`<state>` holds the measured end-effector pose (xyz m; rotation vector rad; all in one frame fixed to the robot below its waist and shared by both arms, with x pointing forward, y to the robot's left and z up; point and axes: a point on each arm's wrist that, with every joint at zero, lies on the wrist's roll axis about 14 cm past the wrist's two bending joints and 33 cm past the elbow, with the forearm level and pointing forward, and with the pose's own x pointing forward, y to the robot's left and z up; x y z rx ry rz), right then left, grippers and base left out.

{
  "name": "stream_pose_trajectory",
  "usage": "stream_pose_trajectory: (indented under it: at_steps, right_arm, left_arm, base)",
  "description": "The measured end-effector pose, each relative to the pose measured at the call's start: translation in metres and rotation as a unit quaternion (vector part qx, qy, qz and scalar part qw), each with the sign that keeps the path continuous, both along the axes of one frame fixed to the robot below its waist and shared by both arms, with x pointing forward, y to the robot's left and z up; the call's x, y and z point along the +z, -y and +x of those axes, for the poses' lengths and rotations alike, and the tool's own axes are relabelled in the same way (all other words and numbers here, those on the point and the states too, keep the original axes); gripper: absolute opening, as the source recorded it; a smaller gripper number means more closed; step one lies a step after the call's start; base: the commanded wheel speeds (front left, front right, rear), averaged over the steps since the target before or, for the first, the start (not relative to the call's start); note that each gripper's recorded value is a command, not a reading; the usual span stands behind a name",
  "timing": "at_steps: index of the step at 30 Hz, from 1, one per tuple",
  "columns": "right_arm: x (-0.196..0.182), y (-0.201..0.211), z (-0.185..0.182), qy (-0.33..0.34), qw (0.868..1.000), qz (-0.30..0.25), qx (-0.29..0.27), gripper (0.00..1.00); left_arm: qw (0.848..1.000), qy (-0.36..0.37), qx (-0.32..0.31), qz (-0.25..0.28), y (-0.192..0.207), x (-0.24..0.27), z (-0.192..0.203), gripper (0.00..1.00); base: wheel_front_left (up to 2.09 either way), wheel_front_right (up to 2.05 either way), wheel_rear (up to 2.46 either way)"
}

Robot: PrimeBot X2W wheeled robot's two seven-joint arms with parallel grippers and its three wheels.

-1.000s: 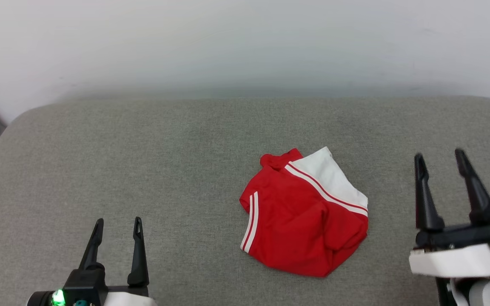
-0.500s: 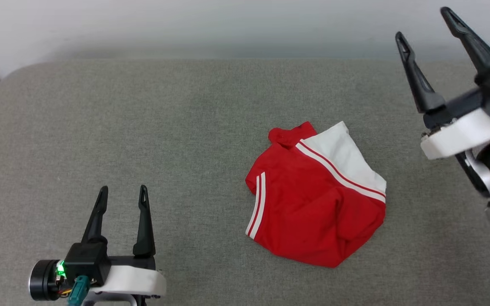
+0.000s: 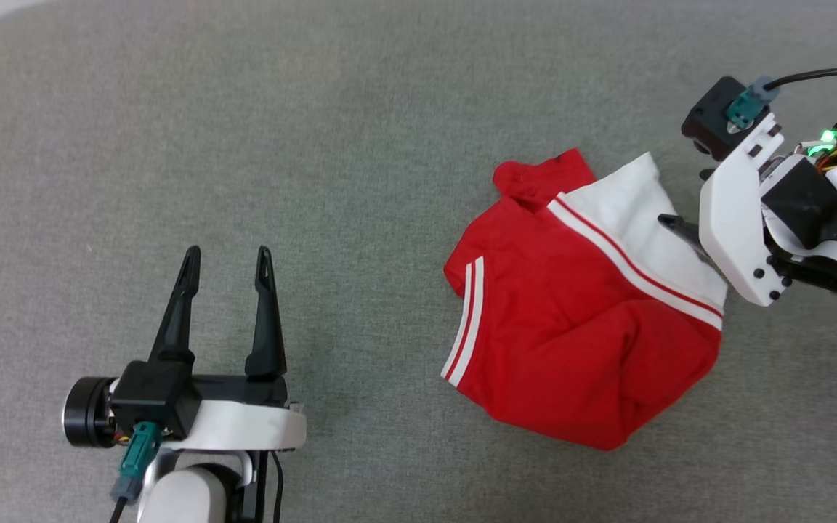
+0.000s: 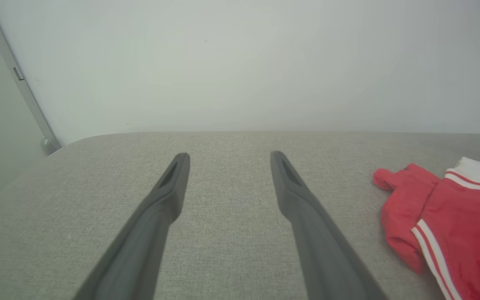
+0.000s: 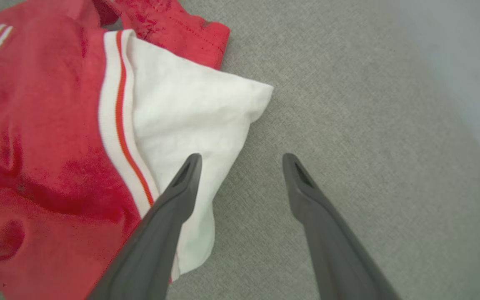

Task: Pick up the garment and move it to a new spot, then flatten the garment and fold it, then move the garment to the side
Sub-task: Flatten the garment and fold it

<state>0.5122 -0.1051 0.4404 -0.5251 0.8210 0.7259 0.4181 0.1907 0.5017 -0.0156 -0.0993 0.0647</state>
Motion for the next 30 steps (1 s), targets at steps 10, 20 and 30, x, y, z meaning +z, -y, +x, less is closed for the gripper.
stream_pose_trajectory:
  at_steps: [10, 20, 30]
  right_arm:
    - [-0.085, -0.012, -0.016, -0.097, 0.994, -0.032, 0.03, 1.0]
    - [-0.052, -0.017, -0.001, 0.0, 0.999, 0.044, 0.024, 0.0]
    - [0.063, 0.051, 0.014, 0.163, 0.97, 0.163, -0.077, 0.0]
  left_arm:
    - [1.0, -0.025, 0.012, -0.005, -0.005, -0.022, 0.015, 1.0]
    - [1.0, -0.02, 0.011, -0.007, -0.004, -0.016, 0.01, 1.0]
    - [1.0, 0.007, 0.007, -0.012, 0.0, 0.007, -0.011, 1.0]
  base:
    - [0.0, 0.0, 0.0]
    - [0.0, 0.0, 0.0]
    - [0.0, 0.0, 0.0]
